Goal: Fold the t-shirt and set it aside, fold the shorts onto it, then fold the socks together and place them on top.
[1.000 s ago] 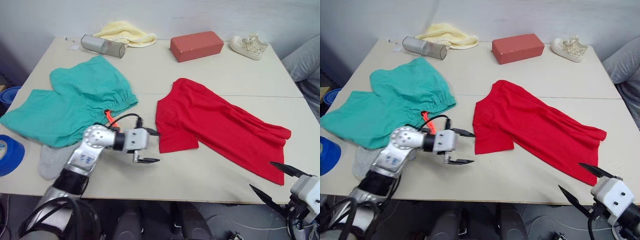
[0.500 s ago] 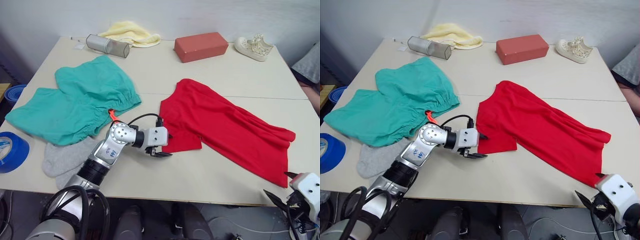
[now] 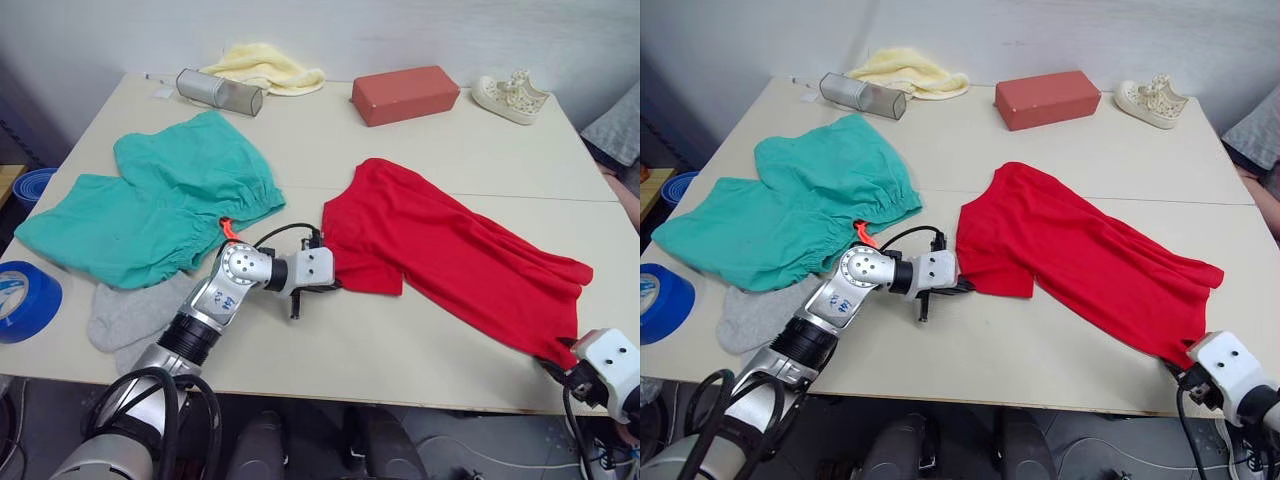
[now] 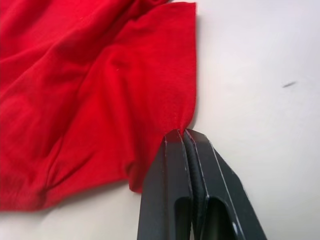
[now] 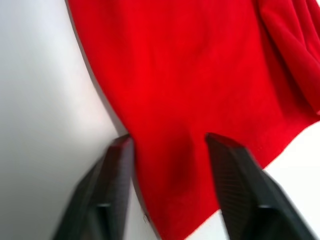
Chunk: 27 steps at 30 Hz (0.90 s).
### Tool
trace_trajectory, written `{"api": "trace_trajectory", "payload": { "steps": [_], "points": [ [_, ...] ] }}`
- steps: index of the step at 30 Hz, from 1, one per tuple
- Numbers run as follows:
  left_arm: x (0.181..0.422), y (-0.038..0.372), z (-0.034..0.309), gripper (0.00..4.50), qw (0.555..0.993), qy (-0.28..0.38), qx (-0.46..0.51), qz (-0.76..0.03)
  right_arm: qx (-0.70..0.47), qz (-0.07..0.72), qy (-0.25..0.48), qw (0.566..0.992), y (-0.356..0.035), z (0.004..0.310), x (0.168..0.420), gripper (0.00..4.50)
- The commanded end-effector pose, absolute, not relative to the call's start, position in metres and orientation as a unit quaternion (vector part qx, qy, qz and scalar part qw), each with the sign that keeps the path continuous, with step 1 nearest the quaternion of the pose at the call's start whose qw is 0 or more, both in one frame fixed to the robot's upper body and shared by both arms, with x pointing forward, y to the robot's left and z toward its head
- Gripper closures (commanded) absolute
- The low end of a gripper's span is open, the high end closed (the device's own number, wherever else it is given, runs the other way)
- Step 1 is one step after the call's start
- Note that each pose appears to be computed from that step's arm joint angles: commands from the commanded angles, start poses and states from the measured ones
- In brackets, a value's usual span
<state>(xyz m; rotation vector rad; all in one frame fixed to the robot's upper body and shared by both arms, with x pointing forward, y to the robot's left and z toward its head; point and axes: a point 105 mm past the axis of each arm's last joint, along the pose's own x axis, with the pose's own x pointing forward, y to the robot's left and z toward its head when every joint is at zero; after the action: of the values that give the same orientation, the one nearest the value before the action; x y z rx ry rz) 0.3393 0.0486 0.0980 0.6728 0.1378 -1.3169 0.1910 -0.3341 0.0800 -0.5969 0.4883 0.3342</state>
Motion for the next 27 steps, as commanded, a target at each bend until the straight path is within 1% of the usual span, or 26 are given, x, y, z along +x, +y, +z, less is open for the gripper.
{"api": "trace_trajectory", "payload": {
  "steps": [1, 3, 5, 7, 9, 11, 14, 15, 19, 22, 23, 25, 27],
  "points": [
    [0.344, 0.053, 0.115, 4.50, 0.768, 0.048, 0.255, -0.586, -0.310, 0.158, 0.213, 0.913, -0.338, 0.096, 0.198, 3.77],
    [0.347, 0.054, 0.129, 4.50, 0.779, 0.031, 0.229, -0.583, -0.306, 0.157, 0.199, 0.918, -0.337, 0.103, 0.201, 4.47],
    [0.347, 0.058, 0.141, 4.50, 0.788, 0.020, 0.209, -0.579, -0.299, 0.154, 0.181, 0.924, -0.336, 0.113, 0.202, 4.47],
    [0.344, 0.066, 0.149, 4.50, 0.786, 0.019, 0.207, -0.582, -0.291, 0.148, 0.161, 0.932, -0.335, 0.126, 0.200, 4.47],
    [0.337, 0.078, 0.151, 4.50, 0.778, 0.024, 0.221, -0.588, -0.278, 0.154, 0.149, 0.936, -0.333, 0.138, 0.193, 4.47],
    [0.331, 0.086, 0.151, 4.50, 0.772, 0.032, 0.229, -0.592, -0.268, 0.164, 0.152, 0.937, -0.330, 0.142, 0.187, 4.47],
    [0.305, 0.102, 0.150, 4.50, 0.759, 0.042, 0.218, -0.613, -0.261, 0.179, 0.157, 0.936, -0.330, 0.151, 0.174, 4.47],
    [0.295, 0.102, 0.153, 4.50, 0.749, 0.035, 0.208, -0.628, -0.254, 0.186, 0.156, 0.936, -0.328, 0.153, 0.172, 4.47],
    [0.275, 0.113, 0.155, 4.50, 0.746, 0.032, 0.195, -0.637, -0.221, 0.231, 0.159, 0.934, -0.316, 0.156, 0.161, 4.47],
    [0.254, 0.124, 0.150, 4.50, 0.725, 0.044, 0.199, -0.658, -0.242, 0.256, 0.188, 0.917, -0.316, 0.148, 0.151, 4.47],
    [0.242, 0.129, 0.145, 4.50, 0.708, 0.056, 0.205, -0.673, -0.257, 0.273, 0.205, 0.904, -0.316, 0.140, 0.146, 4.47],
    [0.225, 0.135, 0.137, 4.50, 0.684, 0.079, 0.214, -0.693, -0.273, 0.298, 0.228, 0.886, -0.315, 0.128, 0.136, 4.47],
    [0.212, 0.140, 0.130, 4.50, 0.667, 0.097, 0.217, -0.706, -0.278, 0.318, 0.246, 0.872, -0.315, 0.118, 0.127, 4.47]
  ]
}}
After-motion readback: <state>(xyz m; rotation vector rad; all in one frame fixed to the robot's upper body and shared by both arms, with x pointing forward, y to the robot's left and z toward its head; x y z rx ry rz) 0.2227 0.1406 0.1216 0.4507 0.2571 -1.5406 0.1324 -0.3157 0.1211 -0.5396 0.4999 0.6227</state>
